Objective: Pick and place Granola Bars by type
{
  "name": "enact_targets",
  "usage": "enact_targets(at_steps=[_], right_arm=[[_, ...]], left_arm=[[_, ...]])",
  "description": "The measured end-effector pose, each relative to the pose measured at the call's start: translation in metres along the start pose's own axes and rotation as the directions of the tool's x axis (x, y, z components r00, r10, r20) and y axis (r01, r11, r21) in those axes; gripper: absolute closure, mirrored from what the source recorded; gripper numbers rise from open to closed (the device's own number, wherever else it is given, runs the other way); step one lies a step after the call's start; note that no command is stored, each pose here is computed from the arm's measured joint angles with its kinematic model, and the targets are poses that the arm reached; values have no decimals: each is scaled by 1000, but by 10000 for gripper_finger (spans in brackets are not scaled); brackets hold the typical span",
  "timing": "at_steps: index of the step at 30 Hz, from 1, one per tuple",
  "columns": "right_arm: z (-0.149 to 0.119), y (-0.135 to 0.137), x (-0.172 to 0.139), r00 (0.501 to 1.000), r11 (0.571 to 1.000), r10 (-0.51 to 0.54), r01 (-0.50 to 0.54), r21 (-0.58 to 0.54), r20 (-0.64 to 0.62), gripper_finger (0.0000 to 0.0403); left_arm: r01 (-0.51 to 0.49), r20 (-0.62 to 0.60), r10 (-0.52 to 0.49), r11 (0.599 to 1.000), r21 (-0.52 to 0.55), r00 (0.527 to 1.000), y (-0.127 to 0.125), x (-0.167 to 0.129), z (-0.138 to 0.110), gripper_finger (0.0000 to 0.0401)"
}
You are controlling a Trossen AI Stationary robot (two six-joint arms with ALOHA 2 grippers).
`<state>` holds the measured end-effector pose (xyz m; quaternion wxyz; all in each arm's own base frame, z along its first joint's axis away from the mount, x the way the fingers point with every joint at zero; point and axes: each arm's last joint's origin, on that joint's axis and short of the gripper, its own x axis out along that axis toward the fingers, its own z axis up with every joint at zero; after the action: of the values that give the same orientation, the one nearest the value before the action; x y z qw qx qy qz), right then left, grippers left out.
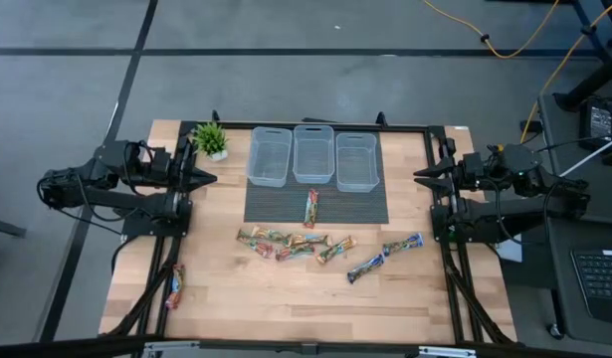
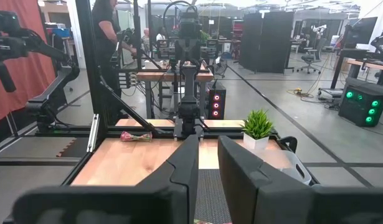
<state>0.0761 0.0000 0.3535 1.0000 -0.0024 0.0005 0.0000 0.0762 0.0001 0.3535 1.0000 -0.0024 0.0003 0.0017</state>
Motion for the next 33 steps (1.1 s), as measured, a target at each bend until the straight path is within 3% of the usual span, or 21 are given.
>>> enact_targets(at_steps=[6, 9, 12, 18, 22, 26, 30, 33], right_arm=[[0, 0, 0, 1000, 1000, 0, 0, -2, 0, 337], [0, 0, 0, 1000, 990, 0, 1, -139, 4, 337], [0, 0, 0, 1000, 951, -5, 6, -308, 5, 337], [1, 0, 0, 1000, 944, -7, 10, -329, 11, 337], [2, 1, 1, 999, 952, 35, -29, -305, 15, 337], [4, 6, 5, 982, 969, 184, -175, -175, 35, 337], [14, 5, 14, 979, 986, 163, -165, 6, 124, 337], [21, 4, 19, 974, 986, 131, -147, 77, 186, 337]], left_arm=[[0, 0, 0, 1000, 0, 1000, 0, 0, 0, 396], [0, 0, 0, 1000, 0, 1000, 0, 0, 0, 393], [0, 0, 0, 1000, 0, 1000, 0, 0, 0, 394], [0, 0, 0, 1000, 0, 1000, 0, 0, 0, 397], [0, 0, 0, 1000, 0, 1000, 0, 0, 0, 393], [0, 0, 0, 1000, 0, 1000, 0, 0, 0, 394], [-3, 54, 3, 1000, -1, 999, 0, 2, 5, 397], [-1, 84, 3, 1000, -22, 996, 0, 3, 8, 396]])
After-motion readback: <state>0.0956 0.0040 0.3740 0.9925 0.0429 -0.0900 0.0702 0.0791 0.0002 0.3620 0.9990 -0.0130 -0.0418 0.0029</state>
